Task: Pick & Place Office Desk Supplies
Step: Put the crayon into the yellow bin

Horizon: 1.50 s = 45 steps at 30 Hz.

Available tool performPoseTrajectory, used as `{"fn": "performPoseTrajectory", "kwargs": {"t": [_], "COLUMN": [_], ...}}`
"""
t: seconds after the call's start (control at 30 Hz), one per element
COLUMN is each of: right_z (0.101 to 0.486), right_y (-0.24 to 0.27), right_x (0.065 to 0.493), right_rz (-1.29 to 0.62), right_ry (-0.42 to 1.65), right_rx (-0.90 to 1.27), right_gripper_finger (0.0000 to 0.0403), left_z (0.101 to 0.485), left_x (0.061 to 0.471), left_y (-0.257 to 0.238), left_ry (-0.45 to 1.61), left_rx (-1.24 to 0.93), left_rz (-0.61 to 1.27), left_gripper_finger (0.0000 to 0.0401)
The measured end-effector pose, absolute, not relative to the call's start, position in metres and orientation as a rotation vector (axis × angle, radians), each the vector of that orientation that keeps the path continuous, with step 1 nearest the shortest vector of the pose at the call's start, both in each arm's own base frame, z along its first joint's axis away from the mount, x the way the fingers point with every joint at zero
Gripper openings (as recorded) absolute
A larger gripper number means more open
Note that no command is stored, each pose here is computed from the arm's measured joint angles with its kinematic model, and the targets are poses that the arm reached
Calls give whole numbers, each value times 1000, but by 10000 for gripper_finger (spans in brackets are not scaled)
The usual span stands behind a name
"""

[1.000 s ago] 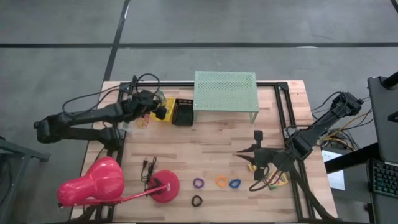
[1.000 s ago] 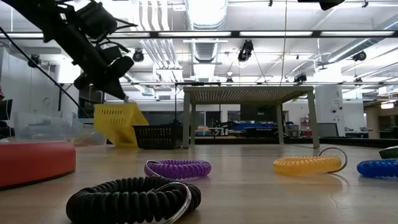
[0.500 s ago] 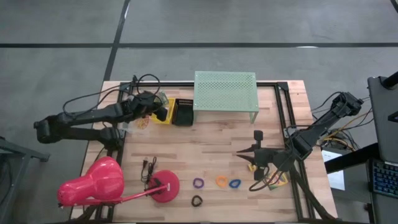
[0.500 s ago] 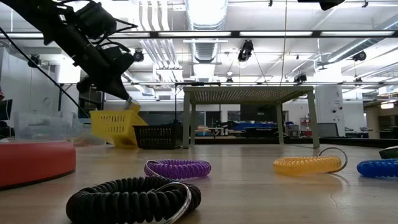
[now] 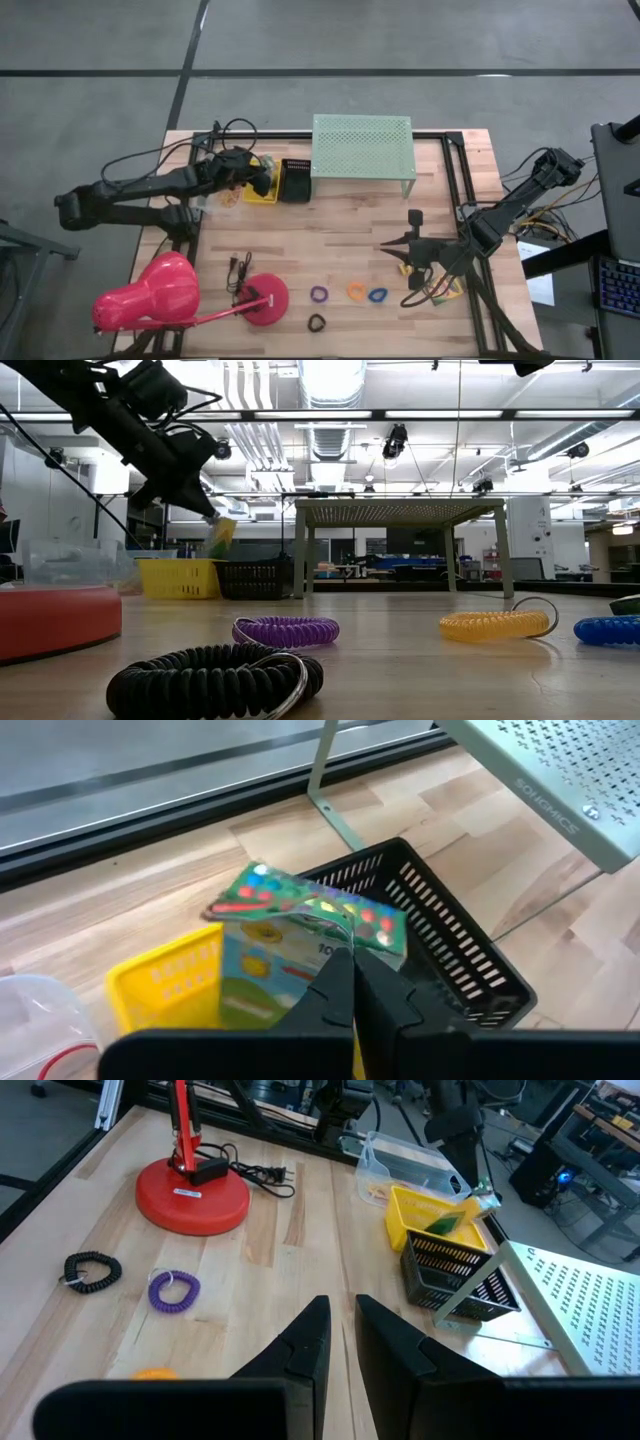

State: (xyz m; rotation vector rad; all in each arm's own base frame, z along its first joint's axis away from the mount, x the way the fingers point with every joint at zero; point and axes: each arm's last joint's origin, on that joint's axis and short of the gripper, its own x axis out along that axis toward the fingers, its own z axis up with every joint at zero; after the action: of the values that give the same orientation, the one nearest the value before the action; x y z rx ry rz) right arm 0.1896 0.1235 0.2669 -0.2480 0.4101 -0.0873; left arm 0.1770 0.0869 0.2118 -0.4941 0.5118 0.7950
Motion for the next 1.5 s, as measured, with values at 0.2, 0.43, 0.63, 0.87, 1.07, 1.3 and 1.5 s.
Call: {"fn": "performPoseTrajectory", "kwargs": {"t": [0.2, 0.43, 0.63, 0.87, 1.07, 1.3, 1.5], "right_z": [267, 267, 267, 267, 267, 267, 267], "right_y": [124, 123, 124, 124, 124, 123, 123], "right_x": [190, 190, 190, 190, 190, 190, 190], "right_rz": [-87, -87, -87, -87, -87, -87, -87], "right_ry": [410, 410, 410, 410, 410, 410, 410], "right_rx": [-248, -248, -248, -248, -248, -248, -248], "right_gripper_finger": [47, 47, 47, 47, 47, 47, 47], "left_z": [210, 203, 203, 203, 207, 215, 227], "left_x": [176, 171, 172, 172, 175, 179, 186], "left_y": [87, 87, 87, 86, 87, 87, 85], "left_ry": [524, 550, 550, 557, 525, 492, 444], "left_rx": [-493, -492, -500, -509, -502, -465, -405], "left_rz": [800, 882, 871, 832, 820, 769, 718], "left_gripper_finger": [0, 1, 45, 142, 214, 243, 238]}}
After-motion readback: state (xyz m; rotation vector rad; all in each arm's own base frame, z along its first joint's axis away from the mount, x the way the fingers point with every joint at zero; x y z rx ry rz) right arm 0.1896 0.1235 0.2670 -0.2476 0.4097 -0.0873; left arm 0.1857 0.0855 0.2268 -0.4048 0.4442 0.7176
